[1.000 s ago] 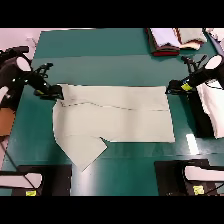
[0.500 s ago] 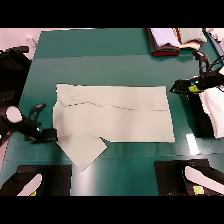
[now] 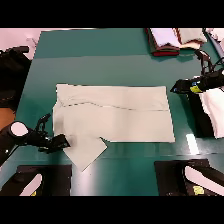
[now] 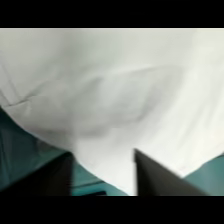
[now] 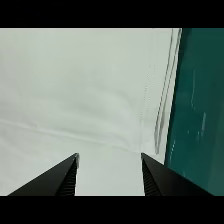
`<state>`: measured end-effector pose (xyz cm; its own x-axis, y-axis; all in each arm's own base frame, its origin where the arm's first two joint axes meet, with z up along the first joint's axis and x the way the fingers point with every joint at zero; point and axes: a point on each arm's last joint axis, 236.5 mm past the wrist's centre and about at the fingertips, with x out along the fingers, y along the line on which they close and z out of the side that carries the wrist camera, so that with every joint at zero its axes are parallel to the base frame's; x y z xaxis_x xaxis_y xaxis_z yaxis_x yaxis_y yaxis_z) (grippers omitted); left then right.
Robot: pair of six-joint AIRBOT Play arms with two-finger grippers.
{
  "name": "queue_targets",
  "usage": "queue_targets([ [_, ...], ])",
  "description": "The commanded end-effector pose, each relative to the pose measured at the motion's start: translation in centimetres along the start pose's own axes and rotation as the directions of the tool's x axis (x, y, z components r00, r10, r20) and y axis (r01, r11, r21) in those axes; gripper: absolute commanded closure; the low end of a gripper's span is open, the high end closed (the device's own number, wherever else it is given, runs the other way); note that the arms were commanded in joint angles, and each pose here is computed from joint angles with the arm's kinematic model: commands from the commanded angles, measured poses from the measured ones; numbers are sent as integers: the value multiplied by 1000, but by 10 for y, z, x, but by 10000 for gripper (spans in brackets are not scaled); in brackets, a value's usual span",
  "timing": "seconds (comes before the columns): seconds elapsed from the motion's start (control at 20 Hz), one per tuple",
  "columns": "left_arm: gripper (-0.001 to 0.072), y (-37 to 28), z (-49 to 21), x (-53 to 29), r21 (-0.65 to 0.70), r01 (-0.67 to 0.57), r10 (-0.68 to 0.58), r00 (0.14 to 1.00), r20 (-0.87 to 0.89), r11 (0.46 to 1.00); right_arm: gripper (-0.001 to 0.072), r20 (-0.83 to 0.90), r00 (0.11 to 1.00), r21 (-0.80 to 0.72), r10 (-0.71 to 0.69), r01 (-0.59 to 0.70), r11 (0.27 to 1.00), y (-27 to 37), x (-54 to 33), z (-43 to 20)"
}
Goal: Fold the shirts.
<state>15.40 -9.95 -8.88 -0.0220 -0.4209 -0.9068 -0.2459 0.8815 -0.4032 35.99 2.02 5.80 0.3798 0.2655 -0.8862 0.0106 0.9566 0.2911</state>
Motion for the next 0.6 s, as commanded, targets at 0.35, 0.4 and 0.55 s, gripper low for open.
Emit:
queue_targets([
  [0.35, 683, -37, 29, -40, 151, 60, -79, 990, 121, 987, 261, -305, 952, 170, -17, 72, 983, -57, 8, -123],
  [0.4, 683, -39, 31, -44, 159, 61, -83, 987, 136, 985, 257, -340, 940, 227, -8, 91, 970, -68, 12, -148],
  [0.55, 683, -40, 32, -44, 160, 64, -87, 986, 140, 985, 137, -404, 911, 417, 82, 104, 903, -79, 28, -211],
])
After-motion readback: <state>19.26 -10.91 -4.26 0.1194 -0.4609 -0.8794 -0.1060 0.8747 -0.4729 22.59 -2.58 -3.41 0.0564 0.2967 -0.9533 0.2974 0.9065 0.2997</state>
